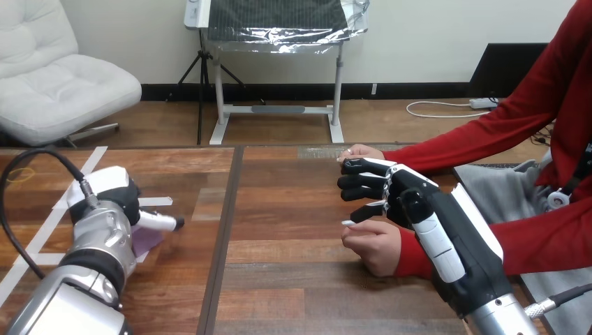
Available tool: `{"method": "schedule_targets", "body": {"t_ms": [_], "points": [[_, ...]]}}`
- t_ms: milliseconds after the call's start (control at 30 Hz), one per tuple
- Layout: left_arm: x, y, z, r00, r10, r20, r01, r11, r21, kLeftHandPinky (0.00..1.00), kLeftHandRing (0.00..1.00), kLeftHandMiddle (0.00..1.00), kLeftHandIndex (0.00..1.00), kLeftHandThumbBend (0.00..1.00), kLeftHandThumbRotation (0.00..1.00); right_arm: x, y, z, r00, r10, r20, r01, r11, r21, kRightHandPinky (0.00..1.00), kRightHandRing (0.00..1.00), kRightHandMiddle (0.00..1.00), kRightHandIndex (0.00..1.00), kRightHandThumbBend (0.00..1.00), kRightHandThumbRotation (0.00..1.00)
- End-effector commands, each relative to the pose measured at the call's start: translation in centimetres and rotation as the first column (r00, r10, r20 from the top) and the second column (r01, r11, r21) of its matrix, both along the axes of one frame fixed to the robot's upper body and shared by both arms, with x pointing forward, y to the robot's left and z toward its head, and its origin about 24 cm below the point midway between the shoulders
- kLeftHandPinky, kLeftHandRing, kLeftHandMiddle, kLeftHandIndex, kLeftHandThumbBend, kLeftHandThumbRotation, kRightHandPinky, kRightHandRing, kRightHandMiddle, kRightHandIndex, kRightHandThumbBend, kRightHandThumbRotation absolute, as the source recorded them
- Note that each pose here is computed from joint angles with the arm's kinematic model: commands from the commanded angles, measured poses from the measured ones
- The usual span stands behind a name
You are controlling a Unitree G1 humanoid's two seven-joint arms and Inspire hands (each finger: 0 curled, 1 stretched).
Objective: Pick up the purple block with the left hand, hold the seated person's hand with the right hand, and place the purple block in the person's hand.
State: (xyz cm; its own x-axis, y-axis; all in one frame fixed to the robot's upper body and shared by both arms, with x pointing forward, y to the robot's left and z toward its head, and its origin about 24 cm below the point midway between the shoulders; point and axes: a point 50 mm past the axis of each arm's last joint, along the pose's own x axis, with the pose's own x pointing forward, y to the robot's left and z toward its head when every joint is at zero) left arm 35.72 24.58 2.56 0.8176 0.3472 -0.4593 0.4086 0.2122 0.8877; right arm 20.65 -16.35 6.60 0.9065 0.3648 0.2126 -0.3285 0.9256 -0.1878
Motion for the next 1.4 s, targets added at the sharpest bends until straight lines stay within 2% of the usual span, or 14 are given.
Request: {"method": "schedule_targets", "body": {"t_ms": [0,233,800,1100,1367], "points": [[2.39,-1.13,3.74,0.994,-0.068,0.086,0.065,0.997,0.039,0.93,0.90,0.88,0.87,0.85,0.55,1.03,0.10,1.82,0.996,-0.002,0.092,-0.001,1.000,0.025,0.60,0.72,0.74,0.75,0.83,1.00],[2.38,-1.16,3.70,0.995,-0.074,0.072,0.072,0.997,0.036,0.93,0.90,0.89,0.88,0.86,0.53,1.00,0.08,1.82,0.996,0.000,0.089,-0.001,1.000,0.021,0.60,0.72,0.74,0.75,0.84,1.00],[2.47,-1.29,3.83,0.997,-0.068,0.030,0.067,0.997,0.035,0.87,0.86,0.86,0.84,0.84,0.34,0.97,0.08,1.87,0.996,0.005,0.091,-0.007,1.000,0.022,0.61,0.72,0.74,0.76,0.83,1.00],[2.44,-1.23,3.80,0.997,-0.078,0.021,0.077,0.996,0.044,0.79,0.82,0.83,0.82,0.79,0.25,0.99,0.09,1.87,0.996,0.004,0.092,-0.006,1.000,0.021,0.61,0.72,0.74,0.76,0.84,1.00],[2.42,-1.22,3.77,0.997,-0.073,0.035,0.071,0.997,0.042,0.67,0.78,0.81,0.82,0.67,0.15,1.02,0.11,1.89,0.996,0.009,0.091,-0.012,1.000,0.026,0.60,0.72,0.74,0.75,0.84,1.00]]}}
